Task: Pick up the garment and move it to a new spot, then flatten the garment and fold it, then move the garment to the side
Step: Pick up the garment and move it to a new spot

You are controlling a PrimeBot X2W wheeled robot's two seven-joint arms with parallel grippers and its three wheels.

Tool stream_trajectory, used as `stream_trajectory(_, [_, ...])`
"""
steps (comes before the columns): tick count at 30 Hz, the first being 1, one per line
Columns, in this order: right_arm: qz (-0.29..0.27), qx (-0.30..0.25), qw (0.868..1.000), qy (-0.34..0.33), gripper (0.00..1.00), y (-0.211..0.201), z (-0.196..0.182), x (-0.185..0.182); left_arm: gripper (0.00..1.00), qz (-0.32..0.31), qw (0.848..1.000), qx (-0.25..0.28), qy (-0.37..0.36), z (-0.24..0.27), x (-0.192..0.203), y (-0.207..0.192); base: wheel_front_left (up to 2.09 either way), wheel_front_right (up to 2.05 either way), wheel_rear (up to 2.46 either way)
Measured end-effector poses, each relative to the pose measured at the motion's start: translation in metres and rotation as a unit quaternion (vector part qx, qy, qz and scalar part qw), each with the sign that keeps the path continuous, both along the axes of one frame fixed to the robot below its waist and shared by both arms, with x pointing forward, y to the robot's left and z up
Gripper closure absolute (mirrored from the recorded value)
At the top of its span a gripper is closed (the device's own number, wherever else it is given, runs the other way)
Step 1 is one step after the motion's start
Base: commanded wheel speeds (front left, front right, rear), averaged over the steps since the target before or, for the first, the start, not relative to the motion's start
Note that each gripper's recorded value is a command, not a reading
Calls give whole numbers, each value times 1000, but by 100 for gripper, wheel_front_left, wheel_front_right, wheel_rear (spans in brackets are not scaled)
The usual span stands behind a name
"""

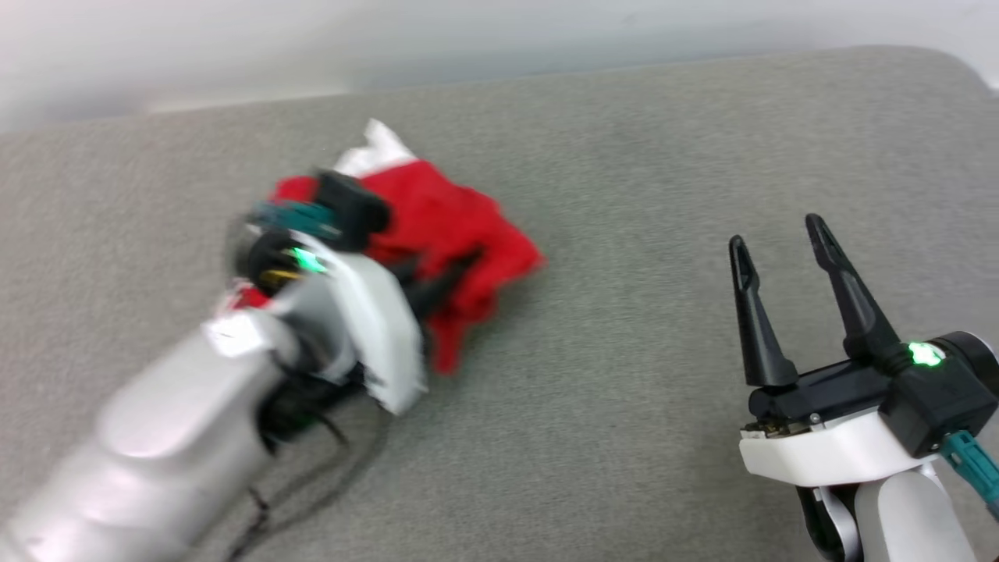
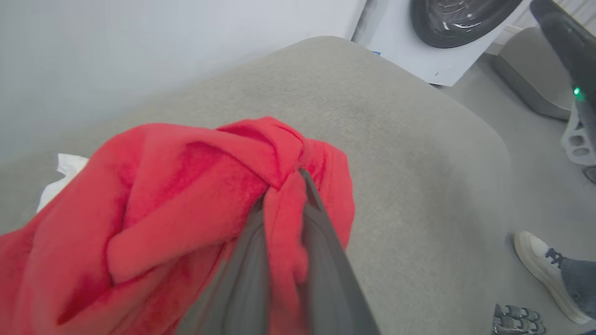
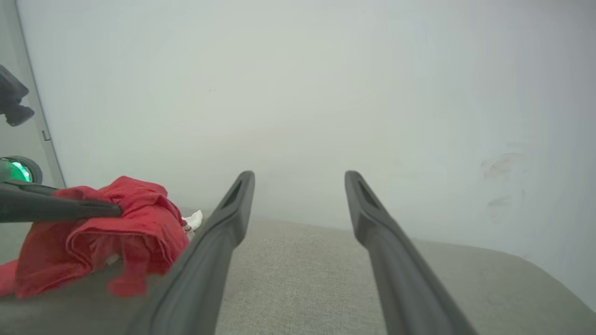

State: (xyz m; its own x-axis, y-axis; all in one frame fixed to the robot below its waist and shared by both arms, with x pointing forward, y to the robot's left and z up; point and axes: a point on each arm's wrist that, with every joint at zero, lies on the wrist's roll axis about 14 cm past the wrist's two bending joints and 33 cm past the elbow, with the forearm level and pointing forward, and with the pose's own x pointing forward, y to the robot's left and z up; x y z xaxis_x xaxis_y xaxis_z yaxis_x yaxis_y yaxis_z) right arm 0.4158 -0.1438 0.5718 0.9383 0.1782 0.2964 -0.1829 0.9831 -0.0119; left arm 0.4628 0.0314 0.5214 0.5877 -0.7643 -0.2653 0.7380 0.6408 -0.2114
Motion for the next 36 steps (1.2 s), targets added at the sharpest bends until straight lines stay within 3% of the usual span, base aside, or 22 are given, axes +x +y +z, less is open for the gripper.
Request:
stream_trajectory(8, [-52,0,999,-14,0,-36,13,-16,100,-148,988,-1,37,-34,-74,-106,0,0,0])
stream_trajectory(14, [-66,3,998,-12,0,-45,12,-19,100,-214,973,14,79,-66,-125,-141,0,0,0])
stream_trajectory(15, [-66,4,998,-11,0,-45,11,-19,0,-213,974,12,75,-68,-127,-143,0,0,0])
stream_trajectory(19, [-60,7,998,-8,0,-42,10,-19,0,-204,975,28,87,-84,-132,-139,0,0,0])
stream_trajectory(26, [-48,8,999,-18,0,-33,16,-18,0,-144,988,9,63,-74,-111,-111,0,0,0])
stream_trajectory(32, [-32,5,999,-13,0,-21,13,-22,0,-57,998,-1,10,-45,-80,-59,0,0,0])
stream_trajectory(36, [-13,7,1000,-21,0,-8,18,-24,0,46,997,-19,-53,-11,-54,-5,0,0,0])
